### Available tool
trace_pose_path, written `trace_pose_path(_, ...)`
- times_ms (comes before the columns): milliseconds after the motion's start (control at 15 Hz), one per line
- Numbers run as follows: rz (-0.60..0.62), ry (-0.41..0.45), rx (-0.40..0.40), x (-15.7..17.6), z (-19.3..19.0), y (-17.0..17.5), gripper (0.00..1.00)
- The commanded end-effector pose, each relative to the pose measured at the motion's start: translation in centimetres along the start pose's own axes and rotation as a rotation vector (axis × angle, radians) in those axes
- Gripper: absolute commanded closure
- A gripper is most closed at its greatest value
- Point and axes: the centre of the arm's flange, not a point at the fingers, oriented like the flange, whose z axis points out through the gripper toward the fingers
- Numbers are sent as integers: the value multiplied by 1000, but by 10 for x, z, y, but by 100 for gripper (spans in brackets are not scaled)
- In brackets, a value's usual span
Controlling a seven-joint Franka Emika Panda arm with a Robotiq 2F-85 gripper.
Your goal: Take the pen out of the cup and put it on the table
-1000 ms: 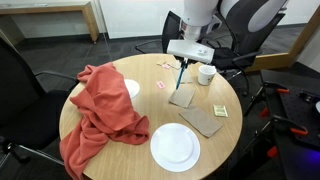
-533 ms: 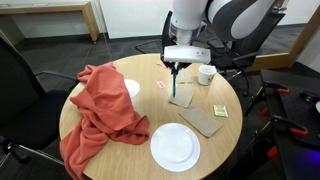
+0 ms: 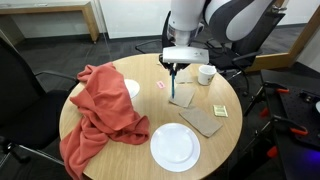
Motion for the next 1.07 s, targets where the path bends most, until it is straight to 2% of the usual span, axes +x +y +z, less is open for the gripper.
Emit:
trace_pose_path(0, -40, -32, 33, 13, 16, -26, 96)
trace_pose_path(267, -84, -70, 26, 25, 42, -48, 96)
trace_pose_path(600, -158, -106, 58, 33, 78, -70, 96)
trace_pose_path(1000, -221, -145, 75, 34, 111, -79, 96)
